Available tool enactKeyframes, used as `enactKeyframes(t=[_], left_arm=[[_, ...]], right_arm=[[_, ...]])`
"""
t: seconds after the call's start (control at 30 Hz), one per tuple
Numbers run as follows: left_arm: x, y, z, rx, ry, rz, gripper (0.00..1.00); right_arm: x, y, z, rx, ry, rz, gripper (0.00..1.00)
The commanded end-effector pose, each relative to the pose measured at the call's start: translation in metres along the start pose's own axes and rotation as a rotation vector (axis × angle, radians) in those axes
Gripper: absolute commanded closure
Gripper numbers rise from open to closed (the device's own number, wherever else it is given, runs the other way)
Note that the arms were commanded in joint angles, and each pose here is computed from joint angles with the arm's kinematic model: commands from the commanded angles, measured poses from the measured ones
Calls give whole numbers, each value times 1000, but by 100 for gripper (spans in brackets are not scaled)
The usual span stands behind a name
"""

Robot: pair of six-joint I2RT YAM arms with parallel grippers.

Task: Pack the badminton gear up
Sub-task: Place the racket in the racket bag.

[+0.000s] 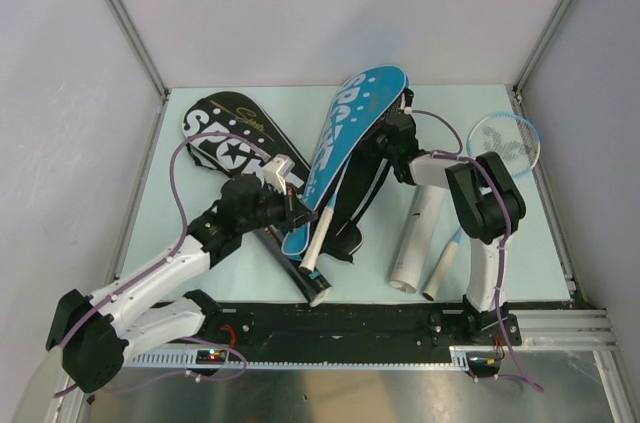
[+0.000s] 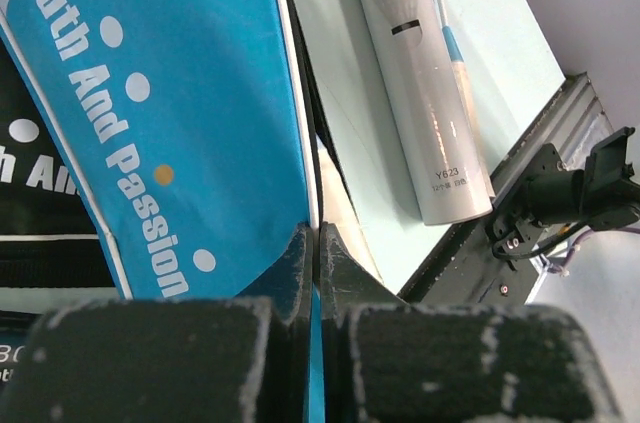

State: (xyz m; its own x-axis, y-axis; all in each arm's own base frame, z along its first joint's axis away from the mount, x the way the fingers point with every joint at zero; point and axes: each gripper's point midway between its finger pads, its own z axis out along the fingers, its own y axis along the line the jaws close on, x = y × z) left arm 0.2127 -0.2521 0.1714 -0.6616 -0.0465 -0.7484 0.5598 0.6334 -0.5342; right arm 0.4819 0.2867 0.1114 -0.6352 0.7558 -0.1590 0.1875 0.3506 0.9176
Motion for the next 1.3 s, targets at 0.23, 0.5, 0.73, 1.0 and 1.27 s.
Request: enactKeyframes(t=[0.23, 0.5, 0.73, 1.0, 1.27], left_arm=[[-16, -2, 2, -18, -71, -29, 100], [-21, 6, 3, -62, -101, -32, 100], [-25, 7, 6, -59, -129, -36, 100], [-27, 2, 3, -34, -154, -62, 100], [-13, 0, 1, 4, -125, -39, 100]], right_arm=[[36, 30, -18, -18, 187, -130, 48], [60, 14, -65, 40, 263, -135, 48], [87, -12, -93, 108, 343, -118, 49], [80, -2, -88, 36, 259, -29, 98], [41, 25, -38, -60, 161, 38, 100]])
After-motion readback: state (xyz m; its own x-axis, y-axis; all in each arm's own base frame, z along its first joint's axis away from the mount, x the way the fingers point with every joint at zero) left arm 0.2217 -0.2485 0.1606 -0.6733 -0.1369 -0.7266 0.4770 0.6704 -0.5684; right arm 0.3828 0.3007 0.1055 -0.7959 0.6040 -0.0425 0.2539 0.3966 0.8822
